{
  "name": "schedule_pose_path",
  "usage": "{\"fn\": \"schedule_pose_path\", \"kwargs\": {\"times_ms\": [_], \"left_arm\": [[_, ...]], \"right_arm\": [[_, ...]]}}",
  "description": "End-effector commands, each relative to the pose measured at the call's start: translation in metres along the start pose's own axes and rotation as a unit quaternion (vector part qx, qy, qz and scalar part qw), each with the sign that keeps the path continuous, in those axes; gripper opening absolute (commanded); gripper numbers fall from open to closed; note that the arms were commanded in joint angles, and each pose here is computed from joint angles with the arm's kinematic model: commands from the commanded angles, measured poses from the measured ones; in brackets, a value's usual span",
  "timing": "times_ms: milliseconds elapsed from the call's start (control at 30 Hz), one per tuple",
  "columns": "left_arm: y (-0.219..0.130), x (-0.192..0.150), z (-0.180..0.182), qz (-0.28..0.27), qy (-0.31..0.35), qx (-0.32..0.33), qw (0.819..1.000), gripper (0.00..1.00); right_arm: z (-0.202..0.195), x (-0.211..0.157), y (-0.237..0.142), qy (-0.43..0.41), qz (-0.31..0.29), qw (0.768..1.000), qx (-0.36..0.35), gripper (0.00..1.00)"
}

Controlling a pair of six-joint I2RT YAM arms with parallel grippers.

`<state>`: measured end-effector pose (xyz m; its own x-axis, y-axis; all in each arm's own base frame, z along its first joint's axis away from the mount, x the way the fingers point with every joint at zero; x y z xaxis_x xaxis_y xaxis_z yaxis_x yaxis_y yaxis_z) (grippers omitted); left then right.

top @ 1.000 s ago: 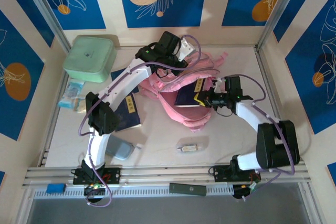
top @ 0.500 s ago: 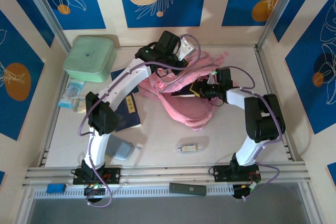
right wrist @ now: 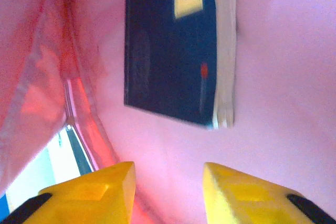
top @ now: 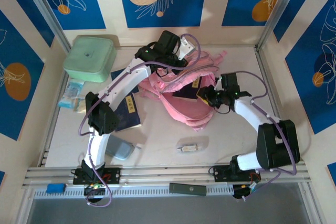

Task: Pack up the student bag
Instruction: Place the book in the student bag.

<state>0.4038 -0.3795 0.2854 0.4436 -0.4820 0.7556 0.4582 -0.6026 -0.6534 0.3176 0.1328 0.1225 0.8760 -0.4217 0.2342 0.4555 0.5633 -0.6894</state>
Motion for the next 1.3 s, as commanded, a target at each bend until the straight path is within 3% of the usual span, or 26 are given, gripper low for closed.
{"fn": "schedule_pose_path", "kwargs": {"times_ms": [0, 167, 333, 567, 867, 1033, 1267], "left_arm": [[-0.027, 0.046, -0.006, -0.091, 0.01, -0.011, 0.996, 0.0], [-0.028, 0.047, -0.008, -0.092, 0.012, -0.015, 0.996, 0.0], [-0.029, 0.045, -0.011, -0.09, 0.016, -0.022, 0.996, 0.0], [-0.032, 0.043, -0.012, -0.086, 0.028, -0.026, 0.996, 0.0], [-0.028, 0.045, -0.015, -0.096, 0.023, -0.039, 0.994, 0.0], [-0.025, 0.043, -0.011, -0.091, 0.018, -0.028, 0.995, 0.0], [-0.011, 0.027, -0.008, -0.063, 0.001, -0.026, 0.998, 0.0]], "right_arm": [[-0.008, -0.028, 0.018, 0.085, 0.025, 0.996, -0.012, 0.3], [-0.001, -0.02, 0.046, 0.097, -0.005, 0.994, -0.039, 0.13], [-0.019, 0.002, 0.061, 0.108, -0.054, 0.989, -0.088, 0.0], [-0.029, 0.042, 0.056, 0.096, -0.127, 0.982, -0.1, 0.0], [-0.037, 0.086, 0.04, 0.13, -0.152, 0.977, -0.078, 0.0], [-0.025, 0.077, 0.033, 0.101, -0.131, 0.985, -0.056, 0.0], [-0.006, 0.04, -0.021, 0.022, -0.124, 0.991, -0.045, 0.03]]}}
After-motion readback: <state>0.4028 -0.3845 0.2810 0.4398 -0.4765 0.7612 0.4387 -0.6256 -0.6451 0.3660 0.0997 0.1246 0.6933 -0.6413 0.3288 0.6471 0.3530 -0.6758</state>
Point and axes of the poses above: each hand's point on the last joint's axis, 136 mm out from that joint toward the fingers, its own y axis out along the fingers, its own z axis along the line the jaws close on, x = y × z, the point moved 2 cm from there along -y, back along the fingers, and after that the axes turned 6 degrees about -y, right-handed, at the moved point
